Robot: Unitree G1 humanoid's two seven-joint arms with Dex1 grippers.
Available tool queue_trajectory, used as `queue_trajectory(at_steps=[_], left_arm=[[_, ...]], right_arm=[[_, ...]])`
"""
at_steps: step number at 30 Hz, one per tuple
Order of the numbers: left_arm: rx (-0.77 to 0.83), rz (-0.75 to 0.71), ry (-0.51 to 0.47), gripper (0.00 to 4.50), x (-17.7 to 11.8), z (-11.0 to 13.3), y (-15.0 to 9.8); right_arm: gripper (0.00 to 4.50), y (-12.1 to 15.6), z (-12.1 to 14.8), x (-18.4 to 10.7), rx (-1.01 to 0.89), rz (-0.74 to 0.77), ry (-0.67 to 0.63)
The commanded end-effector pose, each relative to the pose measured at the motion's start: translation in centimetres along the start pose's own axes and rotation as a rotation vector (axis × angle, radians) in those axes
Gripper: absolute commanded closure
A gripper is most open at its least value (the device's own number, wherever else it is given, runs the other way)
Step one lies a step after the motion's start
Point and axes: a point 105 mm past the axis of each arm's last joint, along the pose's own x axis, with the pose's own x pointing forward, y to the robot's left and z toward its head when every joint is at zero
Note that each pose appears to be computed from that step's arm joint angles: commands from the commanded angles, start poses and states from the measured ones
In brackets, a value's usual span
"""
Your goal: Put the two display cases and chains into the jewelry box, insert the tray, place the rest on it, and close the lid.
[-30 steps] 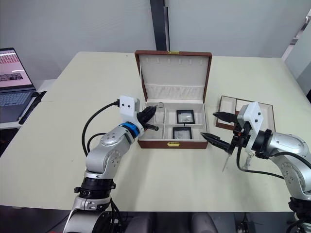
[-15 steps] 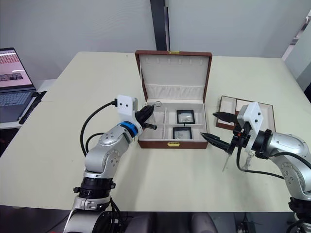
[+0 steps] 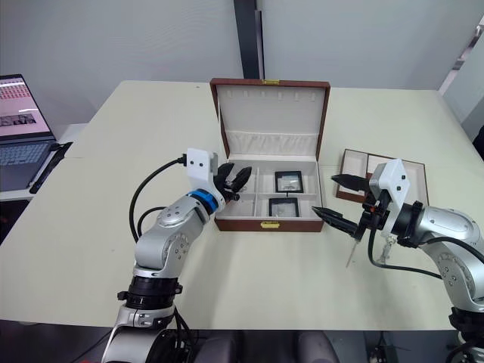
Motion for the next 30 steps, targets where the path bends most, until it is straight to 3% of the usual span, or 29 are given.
queue_trajectory(at_steps=[1, 3, 7, 8, 12, 19, 23, 30], left_arm=[[0.014, -0.095, -0.085, 1.7, -0.4, 2.7, -1.5], [0.002, -0.142, -0.095, 1.32, -1.1, 3.3, -1.4], [-0.031, -0.253, -0.093, 0.1, -3.2, 4.8, -0.8], [-0.034, -0.302, -0.078, 0.05, -4.2, 5.3, -0.4], [0.023, -0.437, 0.04, 0.05, -8.6, 5.7, 1.8], [0.159, -0.314, 0.33, 0.05, -15.1, 3.2, 10.2], [0.212, -0.173, 0.39, 0.05, -17.5, 2.2, 13.8], [0.23, 0.024, 0.445, 0.05, -21.7, 1.0, 17.4]], right_arm=[[0.0, -0.4, 1.4, -0.5, -0.047, -0.02, -0.029], [0.0, -0.5, 1.5, -0.7, -0.046, -0.027, -0.029], [0.0, -1.0, 1.3, -1.5, -0.033, -0.049, -0.027], [0.0, -1.2, 1.1, -2.0, -0.021, -0.058, -0.023], [0.0, -2.3, -1.1, -4.4, 0.013, -0.108, 0.053], [0.0, -5.1, -4.9, -9.9, 0.082, -0.23, 0.192], [0.0, -5.8, -7.0, -12.1, 0.095, -0.277, 0.277], [0.0, -6.2, -9.2, -14.4, 0.141, -0.319, 0.342]])
